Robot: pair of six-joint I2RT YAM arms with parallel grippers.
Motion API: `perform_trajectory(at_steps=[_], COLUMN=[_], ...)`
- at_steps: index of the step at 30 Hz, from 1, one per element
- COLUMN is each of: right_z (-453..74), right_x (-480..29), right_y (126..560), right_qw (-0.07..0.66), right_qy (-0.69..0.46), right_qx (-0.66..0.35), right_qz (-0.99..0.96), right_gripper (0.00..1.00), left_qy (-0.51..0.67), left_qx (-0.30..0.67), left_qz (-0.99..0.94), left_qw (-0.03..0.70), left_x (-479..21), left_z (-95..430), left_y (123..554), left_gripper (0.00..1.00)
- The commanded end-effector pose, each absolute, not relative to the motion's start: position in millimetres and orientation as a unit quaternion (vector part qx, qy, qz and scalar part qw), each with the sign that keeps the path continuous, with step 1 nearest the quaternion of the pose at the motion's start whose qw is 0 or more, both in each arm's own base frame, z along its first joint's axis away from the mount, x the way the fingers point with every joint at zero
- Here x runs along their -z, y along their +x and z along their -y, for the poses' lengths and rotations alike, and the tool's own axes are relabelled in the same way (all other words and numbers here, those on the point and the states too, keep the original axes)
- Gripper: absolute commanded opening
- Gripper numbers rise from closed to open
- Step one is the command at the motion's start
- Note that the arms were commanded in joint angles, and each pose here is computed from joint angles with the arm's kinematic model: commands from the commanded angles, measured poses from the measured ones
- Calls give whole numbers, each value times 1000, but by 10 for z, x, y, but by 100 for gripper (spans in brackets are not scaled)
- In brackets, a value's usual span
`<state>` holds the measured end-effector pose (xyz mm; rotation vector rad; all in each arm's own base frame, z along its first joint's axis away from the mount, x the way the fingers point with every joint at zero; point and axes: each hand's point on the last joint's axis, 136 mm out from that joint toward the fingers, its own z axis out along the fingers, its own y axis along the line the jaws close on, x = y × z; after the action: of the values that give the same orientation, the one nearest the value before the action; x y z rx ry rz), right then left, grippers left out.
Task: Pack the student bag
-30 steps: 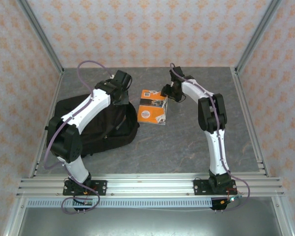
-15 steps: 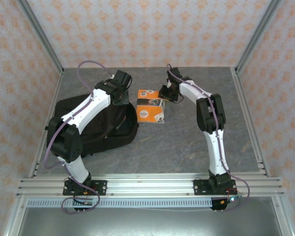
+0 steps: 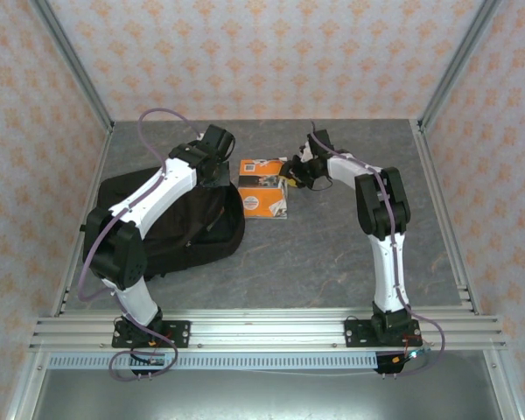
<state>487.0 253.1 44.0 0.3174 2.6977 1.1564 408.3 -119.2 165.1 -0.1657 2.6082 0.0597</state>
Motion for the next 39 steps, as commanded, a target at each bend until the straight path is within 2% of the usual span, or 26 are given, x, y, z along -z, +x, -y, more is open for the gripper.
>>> perform_trajectory(at_steps=[1,6,13,16,17,21,25,28,31,39], right_z=[-2779,-2839,-2941,-3004,-2987,-2710,-2320,-2099,-1946,-1729], right_x=[-751,-731,-453,-423,-421,-511,-662,-786,-911,-1486], right_y=[4687,4604,4602,4590,4596,4671,4706,4654,4571,4433], right_qw=[76,69,60,66,70,105,143,170,192,252], right_qy=[69,54,54,51,54,86,131,156,176,209], right_qx=[-458,-478,-435,-421,-414,-384,-363,-352,-344,-359], right_qz=[-883,-874,-897,-903,-906,-913,-911,-907,-902,-874], right_gripper=[32,35,31,22,17,2,0,0,0,0], left_qy=[-54,-54,-56,-56,-57,-58,-59,-58,-59,-63], left_qx=[-20,-17,-9,-6,-4,1,17,40,63,96], left_qz=[-959,-959,-960,-960,-960,-960,-958,-958,-957,-942], left_qw=[277,277,275,274,273,275,281,278,279,316], left_x=[-1680,-1670,-1662,-1659,-1658,-1711,-1841,-1930,-2036,-2472], left_z=[1226,1236,1266,1277,1282,1285,1309,1364,1410,1386], left_y=[4153,4157,4151,4149,4147,4119,4079,4018,3946,3755], left_gripper=[0,0,0,0,0,0,0,18,30,49])
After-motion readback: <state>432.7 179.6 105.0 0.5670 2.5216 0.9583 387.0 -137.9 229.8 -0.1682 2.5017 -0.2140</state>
